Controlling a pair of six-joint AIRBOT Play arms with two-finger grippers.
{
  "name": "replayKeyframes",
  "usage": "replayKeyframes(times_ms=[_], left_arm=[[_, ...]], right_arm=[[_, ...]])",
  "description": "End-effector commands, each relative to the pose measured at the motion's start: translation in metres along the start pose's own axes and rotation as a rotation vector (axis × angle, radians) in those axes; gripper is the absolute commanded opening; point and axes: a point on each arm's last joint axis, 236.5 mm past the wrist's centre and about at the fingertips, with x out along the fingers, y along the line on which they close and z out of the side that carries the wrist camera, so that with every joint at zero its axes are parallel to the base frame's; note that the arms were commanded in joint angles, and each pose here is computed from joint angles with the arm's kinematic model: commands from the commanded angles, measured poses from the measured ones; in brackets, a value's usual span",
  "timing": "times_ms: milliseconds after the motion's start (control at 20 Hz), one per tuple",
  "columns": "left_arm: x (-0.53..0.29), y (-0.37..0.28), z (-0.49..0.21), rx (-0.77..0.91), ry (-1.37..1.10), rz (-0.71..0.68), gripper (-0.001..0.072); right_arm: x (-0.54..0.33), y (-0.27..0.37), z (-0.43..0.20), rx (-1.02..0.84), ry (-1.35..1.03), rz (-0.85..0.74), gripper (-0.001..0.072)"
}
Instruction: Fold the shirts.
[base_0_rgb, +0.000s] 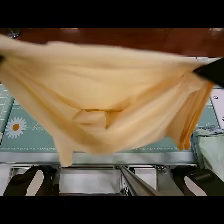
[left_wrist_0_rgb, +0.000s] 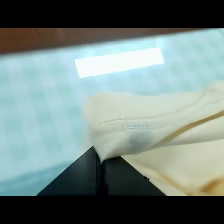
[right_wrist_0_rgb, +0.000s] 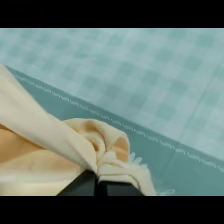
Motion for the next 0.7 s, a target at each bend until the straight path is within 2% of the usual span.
replayKeyframes(times_ms=[0,150,250,500,550,600,650], left_arm=[[0.070,0.012,-0.097,-0.218,0.154,-0.097,0.0023],[0.134,0.032,-0.166,-0.336,0.208,-0.061,0.0023],[0.169,0.045,-0.189,-0.380,0.215,-0.017,0.0023],[0.232,0.070,-0.166,-0.478,0.193,0.025,0.0038],[0.239,0.071,-0.150,-0.472,0.189,0.013,0.0251],[0.242,0.073,-0.133,-0.468,0.181,-0.002,0.0672],[0.240,0.076,-0.114,-0.469,0.185,-0.026,0.0700]], right_arm=[[0.081,-0.040,-0.044,0.135,0.113,-0.026,0.0024],[0.157,-0.081,-0.050,0.217,0.134,-0.075,0.0024],[0.201,-0.103,-0.043,0.255,0.153,-0.095,0.0025],[0.279,-0.150,-0.021,0.460,0.213,-0.058,0.0026],[0.284,-0.156,-0.009,0.522,0.203,-0.020,0.0154],[0.282,-0.158,0.000,0.564,0.207,0.024,0.0538],[0.270,-0.156,0.007,0.535,0.230,0.085,0.0617]])
